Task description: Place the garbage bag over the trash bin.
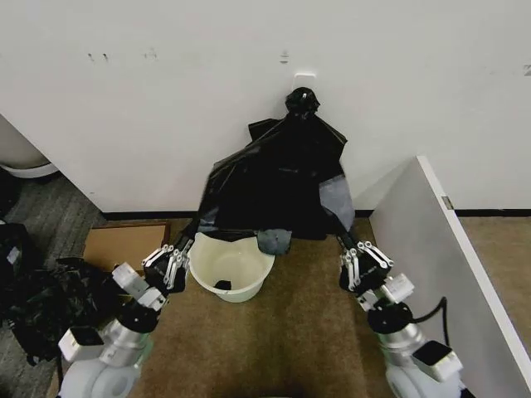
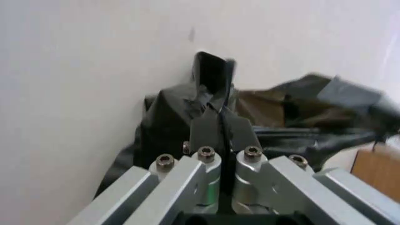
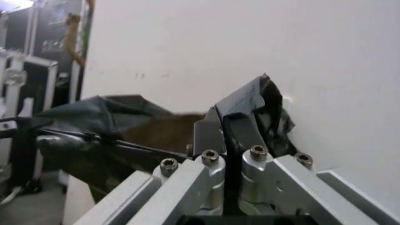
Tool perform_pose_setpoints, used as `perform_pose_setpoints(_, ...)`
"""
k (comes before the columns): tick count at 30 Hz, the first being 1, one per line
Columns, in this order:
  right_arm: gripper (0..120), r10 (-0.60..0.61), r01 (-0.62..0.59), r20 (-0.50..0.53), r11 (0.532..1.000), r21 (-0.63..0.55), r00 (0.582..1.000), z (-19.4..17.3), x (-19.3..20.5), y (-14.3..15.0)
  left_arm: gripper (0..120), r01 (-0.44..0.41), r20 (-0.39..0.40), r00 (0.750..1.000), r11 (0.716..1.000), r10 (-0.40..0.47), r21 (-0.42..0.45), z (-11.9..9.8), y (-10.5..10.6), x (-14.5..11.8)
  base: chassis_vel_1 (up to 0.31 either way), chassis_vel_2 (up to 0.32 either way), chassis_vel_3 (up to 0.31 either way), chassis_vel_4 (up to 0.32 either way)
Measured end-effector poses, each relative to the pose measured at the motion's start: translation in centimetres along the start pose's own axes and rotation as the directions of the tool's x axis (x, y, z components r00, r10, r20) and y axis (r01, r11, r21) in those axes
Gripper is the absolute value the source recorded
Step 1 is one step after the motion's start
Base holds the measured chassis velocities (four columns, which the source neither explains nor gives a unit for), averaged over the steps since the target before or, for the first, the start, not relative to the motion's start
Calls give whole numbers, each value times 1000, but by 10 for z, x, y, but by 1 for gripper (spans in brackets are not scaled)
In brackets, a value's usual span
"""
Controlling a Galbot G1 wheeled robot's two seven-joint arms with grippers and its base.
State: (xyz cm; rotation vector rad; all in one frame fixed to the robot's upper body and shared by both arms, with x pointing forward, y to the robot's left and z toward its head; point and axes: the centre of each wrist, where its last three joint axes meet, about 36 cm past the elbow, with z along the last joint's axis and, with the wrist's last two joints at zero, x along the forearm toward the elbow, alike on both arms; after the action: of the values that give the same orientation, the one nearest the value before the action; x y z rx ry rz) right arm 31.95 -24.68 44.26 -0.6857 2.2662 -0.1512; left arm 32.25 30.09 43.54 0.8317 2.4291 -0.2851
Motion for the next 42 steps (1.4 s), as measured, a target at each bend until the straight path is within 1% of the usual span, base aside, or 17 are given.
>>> perform_pose_setpoints(3,0,-6,6,-6,1000,2,1000,5,6,0,0,4,-9,1000,1000,-4,-11,3,0,5,0,0,0,0)
perform_pose_setpoints(6,0,1,-1,28,1000,1,1000,8,-2,0,0,10,28,1000,1000,-10,-5,0,-2,0,0,0,0,0)
perform_pose_setpoints(8,0,-2,2,74,1000,-7,997,3,-17,2,0,7,71,997,1000,-6,-17,-12,-3,-10,0,0,0,0)
perform_pose_setpoints(9,0,-4,4,82,1000,-9,997,1,-19,3,0,6,80,997,1000,-4,-24,-15,-3,-12,0,0,0,0)
perform_pose_setpoints(10,0,-8,9,95,1000,-14,995,-2,-25,5,0,2,97,995,999,2,-40,-24,-2,-15,0,0,0,0)
perform_pose_setpoints(11,0,-8,9,95,1000,-14,995,-2,-25,5,0,2,97,995,999,2,-40,-24,-2,-15,0,0,0,0)
perform_pose_setpoints(14,0,-22,26,126,999,-29,992,-10,-37,11,0,-4,122,992,995,16,-101,-49,1,-19,0,0,0,0)
perform_pose_setpoints(17,0,-33,41,143,998,-47,989,-12,-45,19,0,6,111,994,983,14,-181,-75,6,-16,0,0,0,0)
perform_pose_setpoints(19,0,-36,44,144,998,-51,989,-11,-46,21,0,6,109,994,981,15,-193,-79,7,-16,0,0,0,0)
perform_pose_setpoints(21,0,-48,57,138,996,-61,989,-5,-44,25,0,-1,103,994,974,25,-225,-86,12,-17,0,0,0,0)
perform_pose_setpoints(23,0,-66,77,137,994,-78,988,6,-42,32,0,-11,104,994,967,38,-254,-90,18,-18,0,0,0,0)
perform_pose_setpoints(25,0,-82,98,140,989,-109,987,19,-44,40,0,-10,107,993,960,42,-279,-91,23,-18,0,0,0,0)
perform_pose_setpoints(28,0,-85,106,145,985,-139,986,28,-48,46,0,-5,108,993,956,38,-292,-90,28,-18,0,0,0,0)
perform_pose_setpoints(31,0,-74,104,150,975,-197,986,49,-60,53,0,8,113,993,951,28,-308,-81,43,-22,0,0,0,0)
perform_pose_setpoints(35,0,-74,105,149,971,-214,986,61,-68,56,0,15,116,993,950,23,-313,-74,51,-27,0,0,0,0)
perform_pose_setpoints(38,0,-63,97,147,966,-239,987,85,-85,59,0,21,117,993,949,17,-316,-63,63,-32,0,0,0,0)
perform_pose_setpoints(42,0,-53,88,147,968,-237,988,95,-94,55,0,25,125,992,951,14,-309,-58,66,-37,0,0,0,0)
